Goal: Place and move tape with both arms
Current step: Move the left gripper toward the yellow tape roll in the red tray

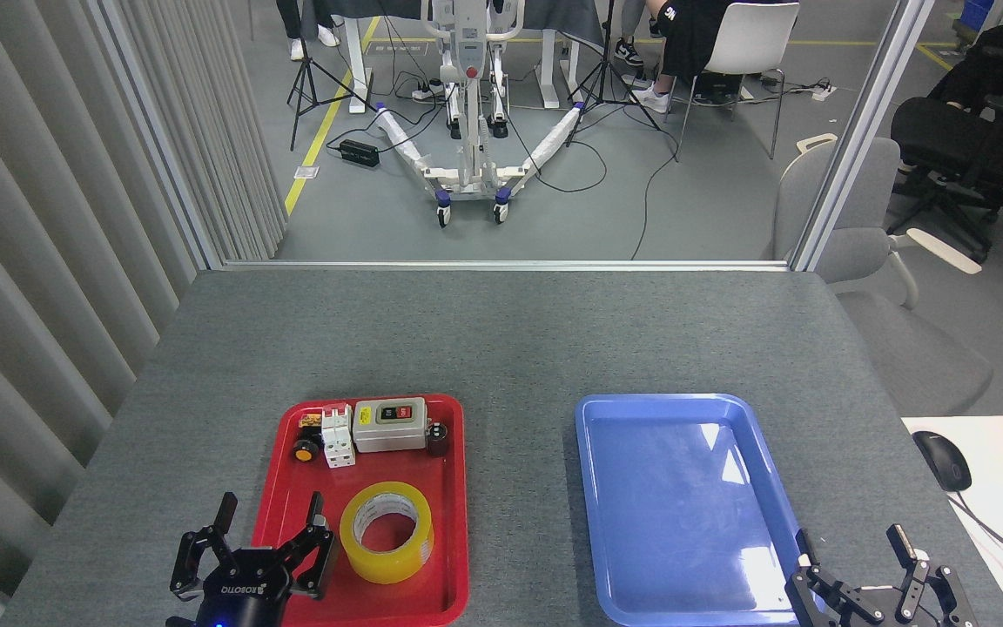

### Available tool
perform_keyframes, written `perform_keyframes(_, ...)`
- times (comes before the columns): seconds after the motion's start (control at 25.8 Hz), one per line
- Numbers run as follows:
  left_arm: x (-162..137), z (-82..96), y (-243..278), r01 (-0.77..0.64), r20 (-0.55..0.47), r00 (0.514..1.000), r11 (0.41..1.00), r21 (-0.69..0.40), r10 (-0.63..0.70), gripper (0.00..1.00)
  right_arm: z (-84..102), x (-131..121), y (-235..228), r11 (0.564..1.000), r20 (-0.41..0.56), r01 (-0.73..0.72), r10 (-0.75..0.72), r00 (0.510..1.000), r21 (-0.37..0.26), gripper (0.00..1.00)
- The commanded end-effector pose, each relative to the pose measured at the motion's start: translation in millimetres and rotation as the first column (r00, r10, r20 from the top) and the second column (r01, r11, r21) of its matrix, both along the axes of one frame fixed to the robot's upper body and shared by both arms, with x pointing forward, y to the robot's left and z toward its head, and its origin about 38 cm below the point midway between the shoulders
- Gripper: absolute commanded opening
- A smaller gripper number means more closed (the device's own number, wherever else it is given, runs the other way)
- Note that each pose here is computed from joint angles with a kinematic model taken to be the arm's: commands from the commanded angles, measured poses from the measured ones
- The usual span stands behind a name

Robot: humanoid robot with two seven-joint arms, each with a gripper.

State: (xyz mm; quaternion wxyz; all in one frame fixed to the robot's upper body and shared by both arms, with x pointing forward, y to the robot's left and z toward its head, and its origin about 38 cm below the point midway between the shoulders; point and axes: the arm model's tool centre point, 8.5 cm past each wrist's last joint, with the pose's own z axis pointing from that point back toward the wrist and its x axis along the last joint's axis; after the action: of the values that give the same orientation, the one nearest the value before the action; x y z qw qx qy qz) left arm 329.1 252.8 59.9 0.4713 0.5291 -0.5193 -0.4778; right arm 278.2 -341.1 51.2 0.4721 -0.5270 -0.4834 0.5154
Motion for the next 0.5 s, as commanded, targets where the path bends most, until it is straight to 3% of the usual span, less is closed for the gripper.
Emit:
perform_keyframes(0.0,0.0,0.4,0.3,-0.001,0.000,1.000,1.000,0.000,0.001,1.00,-0.8,-0.5,0.7,1.000,-0.003,0.000,0.000,1.000,0.003,1.00)
perform_keyframes(0.46,0.1,2.5,0.7,-0.004,0.007,1.000,1.000,-0.002,0.004,1.00,-1.4,-0.6,1.9,1.000,-0.003,0.001,-0.001,1.000,0.006,1.00)
